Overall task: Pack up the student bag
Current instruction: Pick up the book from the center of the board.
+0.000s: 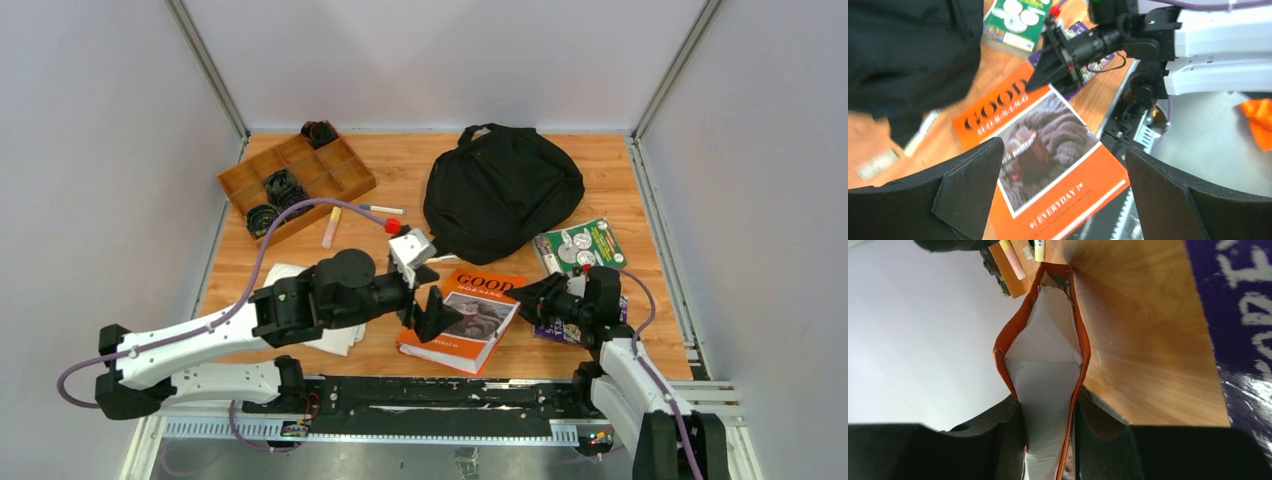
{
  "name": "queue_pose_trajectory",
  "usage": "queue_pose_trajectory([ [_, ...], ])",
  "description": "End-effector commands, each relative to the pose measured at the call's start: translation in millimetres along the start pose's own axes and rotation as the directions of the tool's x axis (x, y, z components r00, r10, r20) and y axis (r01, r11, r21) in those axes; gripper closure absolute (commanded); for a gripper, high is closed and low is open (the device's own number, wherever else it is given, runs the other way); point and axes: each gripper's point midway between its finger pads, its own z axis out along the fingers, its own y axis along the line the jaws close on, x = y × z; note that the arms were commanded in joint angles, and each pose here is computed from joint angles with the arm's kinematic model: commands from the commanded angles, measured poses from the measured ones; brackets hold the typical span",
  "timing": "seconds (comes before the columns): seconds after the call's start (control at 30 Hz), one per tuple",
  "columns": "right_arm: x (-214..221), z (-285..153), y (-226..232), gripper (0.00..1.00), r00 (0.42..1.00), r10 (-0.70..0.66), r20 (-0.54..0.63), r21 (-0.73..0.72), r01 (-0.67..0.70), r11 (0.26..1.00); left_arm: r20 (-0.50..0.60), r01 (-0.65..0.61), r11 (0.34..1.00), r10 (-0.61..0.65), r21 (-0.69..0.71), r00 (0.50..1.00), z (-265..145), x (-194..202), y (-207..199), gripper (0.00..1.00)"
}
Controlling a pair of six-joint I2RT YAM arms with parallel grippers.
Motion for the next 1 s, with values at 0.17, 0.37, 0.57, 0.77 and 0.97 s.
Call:
queue_pose_trajectory([
  [0.17, 16, -13, 14, 0.74, 0.911, -0.408, 0.054, -0.165, 0.411, 0.896, 0.065, 0.453, 0.861, -0.451, -0.230, 0.890, -49, 45, 46, 0.00],
  [0.37, 43, -50, 96, 0.79, 0.735, -0.658, 0.165, -0.328, 0.670, 0.666, 0.183, 0.525, 0.761, -0.495, -0.382, 0.849, -71, 35, 82, 0.00],
  [0.57, 43, -78, 174, 0.80, 0.611, -0.709, 0.352, -0.322, 0.791, 0.521, 0.269, 0.562, 0.690, -0.496, -0.455, 0.826, -98, 13, 108, 0.00],
  [0.77, -7, -63, 221, 0.81, 0.701, -0.534, 0.473, -0.358, 0.706, 0.611, 0.344, 0.636, 0.662, -0.535, -0.396, 0.772, -91, -1, 115, 0.01],
  [0.97, -50, -47, 248, 0.80, 0.778, -0.338, 0.530, -0.404, 0.582, 0.706, 0.453, 0.851, 0.525, -0.758, -0.004, 0.469, -52, 18, 118, 0.01],
])
